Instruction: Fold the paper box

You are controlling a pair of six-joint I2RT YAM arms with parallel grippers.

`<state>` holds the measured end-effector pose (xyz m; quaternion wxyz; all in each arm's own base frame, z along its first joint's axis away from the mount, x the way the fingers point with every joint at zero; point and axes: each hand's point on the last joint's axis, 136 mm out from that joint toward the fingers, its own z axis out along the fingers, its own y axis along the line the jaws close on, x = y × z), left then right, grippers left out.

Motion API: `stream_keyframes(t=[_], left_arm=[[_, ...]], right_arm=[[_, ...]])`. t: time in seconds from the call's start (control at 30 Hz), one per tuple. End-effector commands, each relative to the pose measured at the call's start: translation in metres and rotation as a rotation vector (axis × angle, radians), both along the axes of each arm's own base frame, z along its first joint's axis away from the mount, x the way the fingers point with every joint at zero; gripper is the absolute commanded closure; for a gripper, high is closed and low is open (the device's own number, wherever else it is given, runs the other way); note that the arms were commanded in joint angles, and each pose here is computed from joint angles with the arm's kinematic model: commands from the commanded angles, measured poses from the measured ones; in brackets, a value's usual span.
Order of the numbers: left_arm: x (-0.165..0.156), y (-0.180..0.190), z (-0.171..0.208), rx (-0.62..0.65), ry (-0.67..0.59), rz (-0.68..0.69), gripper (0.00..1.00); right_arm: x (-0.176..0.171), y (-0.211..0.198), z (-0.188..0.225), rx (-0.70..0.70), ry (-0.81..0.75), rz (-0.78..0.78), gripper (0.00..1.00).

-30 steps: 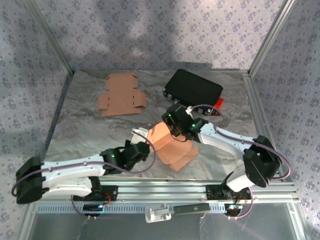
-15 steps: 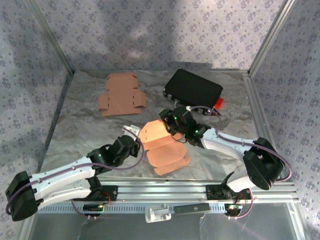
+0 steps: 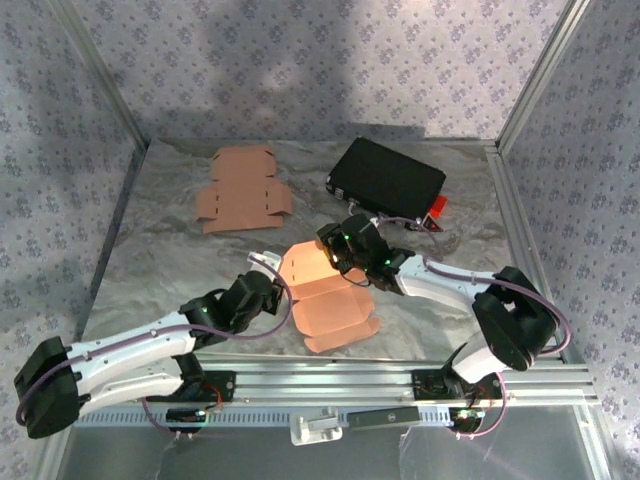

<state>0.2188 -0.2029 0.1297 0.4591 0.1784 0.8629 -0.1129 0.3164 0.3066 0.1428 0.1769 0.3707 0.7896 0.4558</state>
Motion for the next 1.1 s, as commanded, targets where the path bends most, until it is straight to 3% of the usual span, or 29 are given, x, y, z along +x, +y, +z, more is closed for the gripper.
stream_keyframes(t=[0.0, 0.13, 0.27, 0.33, 0.37, 0.4, 0.5, 0.57, 0.63, 0.73, 0.87, 1.07], left_arm=[[0.004, -0.006, 0.010, -0.031, -0.011, 0.000, 1.00], [0.005, -0.006, 0.010, -0.032, -0.013, 0.002, 1.00], [0.006, -0.003, 0.013, -0.031, -0.018, 0.020, 1.00], [0.009, 0.004, 0.018, -0.038, -0.018, 0.052, 1.00], [0.010, 0.008, 0.022, -0.052, -0.018, 0.066, 0.94], [0.010, 0.012, 0.027, -0.070, -0.018, 0.082, 0.82], [0.014, 0.033, 0.048, -0.151, -0.012, 0.172, 0.36], [0.015, 0.046, 0.061, -0.214, 0.010, 0.231, 0.26], [0.014, 0.054, 0.072, -0.299, 0.048, 0.264, 0.27], [0.015, 0.051, 0.079, -0.450, 0.160, 0.275, 0.37], [0.019, 0.024, 0.084, -0.655, 0.354, 0.232, 0.40], [0.037, -0.016, 0.093, -0.755, 0.473, 0.168, 0.44]], right_arm=[[0.001, 0.003, 0.002, 0.014, 0.014, -0.012, 0.63], [0.000, -0.001, 0.002, 0.005, 0.014, -0.026, 0.76], [0.001, -0.006, -0.001, 0.010, 0.012, -0.050, 0.97], [0.005, -0.006, 0.001, 0.021, -0.004, -0.066, 1.00], [0.008, -0.005, 0.004, 0.031, -0.017, -0.074, 1.00], [0.012, -0.005, 0.007, 0.043, -0.032, -0.083, 1.00], [0.027, -0.002, 0.018, 0.082, -0.082, -0.123, 1.00], [0.037, 0.001, 0.022, 0.111, -0.114, -0.160, 1.00], [0.047, 0.010, 0.022, 0.158, -0.135, -0.191, 1.00], [0.053, 0.017, 0.021, 0.193, -0.176, -0.250, 1.00], [0.051, 0.023, 0.019, 0.190, -0.224, -0.314, 1.00], [0.043, 0.029, 0.003, 0.190, -0.207, -0.321, 1.00]])
